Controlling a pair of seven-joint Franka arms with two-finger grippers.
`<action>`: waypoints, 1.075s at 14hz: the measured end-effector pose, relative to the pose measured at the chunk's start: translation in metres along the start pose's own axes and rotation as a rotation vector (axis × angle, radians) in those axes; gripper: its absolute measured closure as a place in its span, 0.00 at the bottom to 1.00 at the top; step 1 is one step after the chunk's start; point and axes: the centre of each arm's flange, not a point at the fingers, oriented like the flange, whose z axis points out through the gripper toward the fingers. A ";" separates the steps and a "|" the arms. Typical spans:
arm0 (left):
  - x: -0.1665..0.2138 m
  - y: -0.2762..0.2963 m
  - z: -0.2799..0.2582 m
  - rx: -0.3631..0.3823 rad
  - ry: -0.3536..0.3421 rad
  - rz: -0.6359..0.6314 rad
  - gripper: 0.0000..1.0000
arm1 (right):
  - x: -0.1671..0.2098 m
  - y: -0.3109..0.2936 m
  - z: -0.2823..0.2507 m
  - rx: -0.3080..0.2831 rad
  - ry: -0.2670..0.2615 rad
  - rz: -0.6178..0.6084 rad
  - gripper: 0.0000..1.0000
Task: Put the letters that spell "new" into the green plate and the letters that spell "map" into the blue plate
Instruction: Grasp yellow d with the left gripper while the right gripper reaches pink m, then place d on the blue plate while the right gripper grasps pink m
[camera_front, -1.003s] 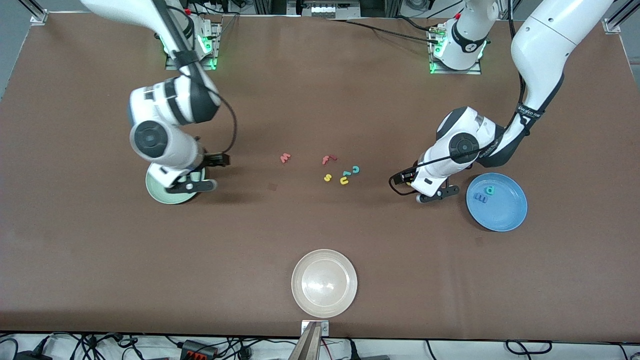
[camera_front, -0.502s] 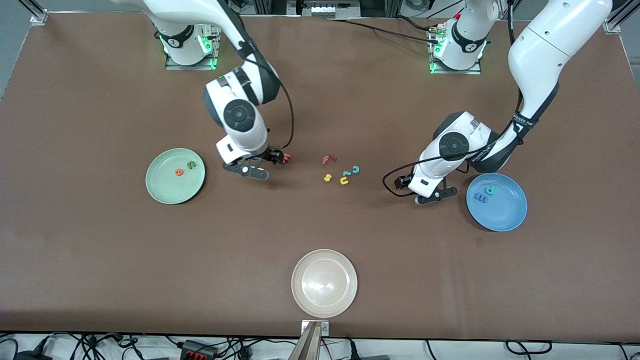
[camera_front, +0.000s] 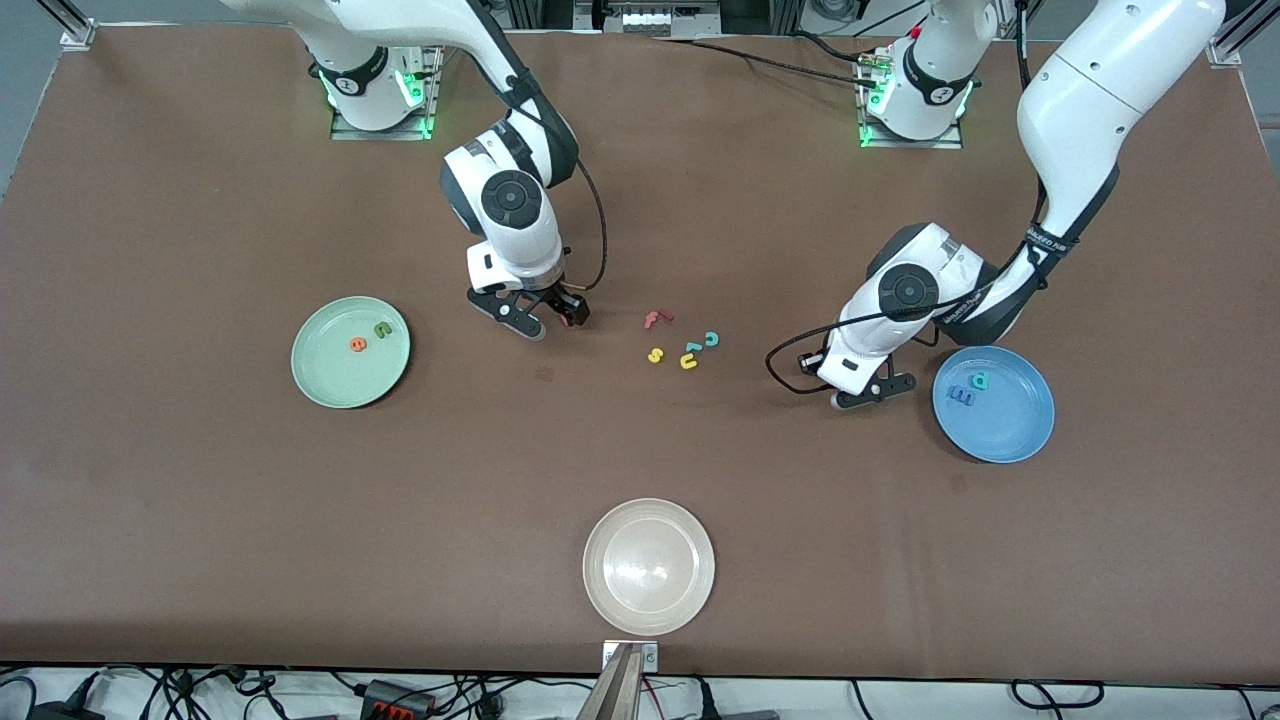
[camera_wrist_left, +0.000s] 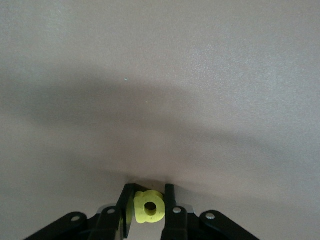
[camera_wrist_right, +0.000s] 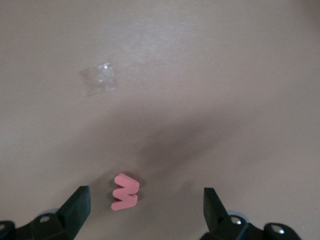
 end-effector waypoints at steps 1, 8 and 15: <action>0.000 0.000 0.000 0.001 0.000 0.000 0.72 | 0.000 0.000 0.001 0.009 -0.002 0.026 0.00; 0.053 -0.026 -0.069 0.233 -0.063 0.227 0.72 | -0.008 -0.007 0.030 0.074 -0.017 0.118 0.00; 0.149 -0.167 -0.098 0.216 -0.090 0.587 0.72 | -0.025 -0.016 0.031 0.087 -0.035 0.129 0.24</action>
